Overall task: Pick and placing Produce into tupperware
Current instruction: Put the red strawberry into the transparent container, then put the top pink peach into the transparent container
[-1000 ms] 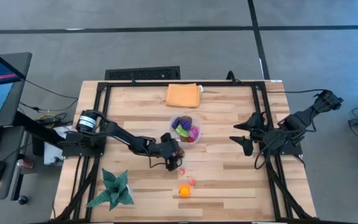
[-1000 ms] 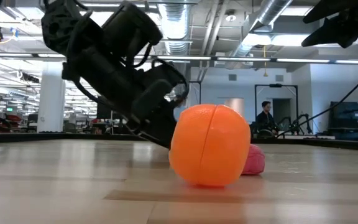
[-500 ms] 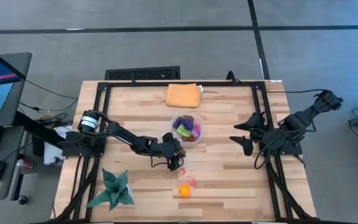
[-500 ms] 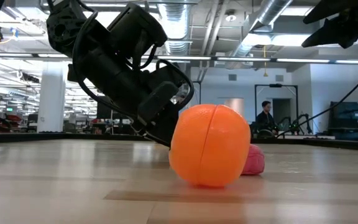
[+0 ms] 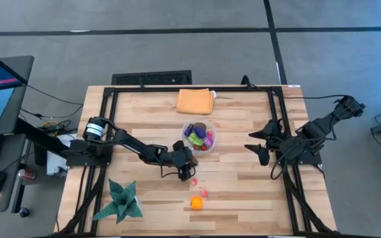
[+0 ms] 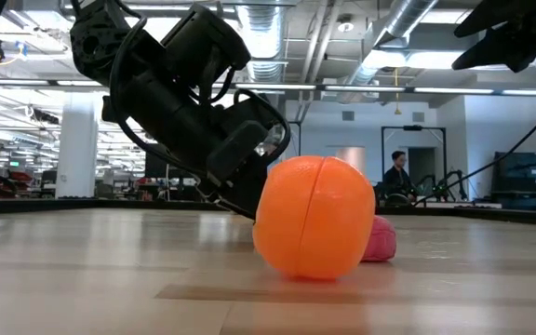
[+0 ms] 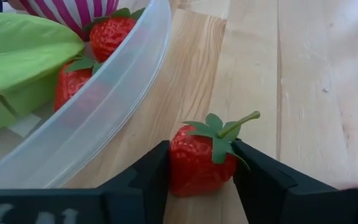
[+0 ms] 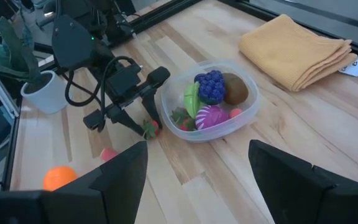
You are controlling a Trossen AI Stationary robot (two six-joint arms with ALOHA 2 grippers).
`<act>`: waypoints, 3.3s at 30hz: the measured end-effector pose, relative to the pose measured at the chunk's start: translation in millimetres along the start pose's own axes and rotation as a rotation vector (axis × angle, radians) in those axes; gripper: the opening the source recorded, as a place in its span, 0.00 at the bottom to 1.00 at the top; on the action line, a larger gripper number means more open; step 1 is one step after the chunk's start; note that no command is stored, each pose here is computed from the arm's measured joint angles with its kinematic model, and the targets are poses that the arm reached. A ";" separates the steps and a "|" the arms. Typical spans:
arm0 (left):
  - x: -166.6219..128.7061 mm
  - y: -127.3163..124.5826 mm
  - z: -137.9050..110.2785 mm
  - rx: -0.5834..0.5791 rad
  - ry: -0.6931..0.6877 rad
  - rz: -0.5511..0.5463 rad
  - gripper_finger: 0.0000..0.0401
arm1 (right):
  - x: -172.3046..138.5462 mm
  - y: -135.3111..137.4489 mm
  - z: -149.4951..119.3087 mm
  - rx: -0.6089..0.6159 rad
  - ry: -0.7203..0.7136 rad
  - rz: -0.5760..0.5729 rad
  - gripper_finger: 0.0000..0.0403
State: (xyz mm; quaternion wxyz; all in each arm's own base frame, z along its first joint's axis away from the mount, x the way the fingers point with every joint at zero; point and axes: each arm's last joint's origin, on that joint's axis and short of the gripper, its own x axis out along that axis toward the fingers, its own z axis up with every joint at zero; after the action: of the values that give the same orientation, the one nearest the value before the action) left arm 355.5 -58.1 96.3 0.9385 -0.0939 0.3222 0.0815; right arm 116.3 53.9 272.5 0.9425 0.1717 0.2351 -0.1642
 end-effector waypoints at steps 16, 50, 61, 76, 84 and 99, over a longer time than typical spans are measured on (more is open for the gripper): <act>-33.8 -9.2 31.1 0.019 -0.096 -0.024 0.35 | 0.0 -1.3 -1.2 -0.013 0.010 -0.011 0.75; -46.6 78.7 61.2 0.066 -0.012 0.098 0.36 | 0.0 -1.9 -0.9 -0.023 -0.005 -0.028 0.75; -46.5 79.1 59.9 0.109 0.005 0.086 0.38 | 0.0 -2.0 -0.8 -0.033 -0.008 -0.032 0.75; -48.8 79.2 70.4 0.144 -0.024 0.074 0.51 | 0.0 -2.0 -0.8 -0.033 -0.007 -0.032 0.75; -64.1 74.7 125.4 0.304 0.014 0.025 0.51 | 0.1 -1.9 -0.9 -0.025 -0.007 -0.031 0.75; -84.7 10.6 128.9 0.543 0.156 -0.303 0.51 | 0.1 -1.9 -1.0 -0.034 -0.005 -0.030 0.75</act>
State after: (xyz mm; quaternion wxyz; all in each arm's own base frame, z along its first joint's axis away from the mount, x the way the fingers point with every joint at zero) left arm 363.2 -26.2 247.4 0.9031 0.1069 0.3857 -0.1557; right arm 115.3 52.6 271.1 0.9433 0.1514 0.2381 -0.1748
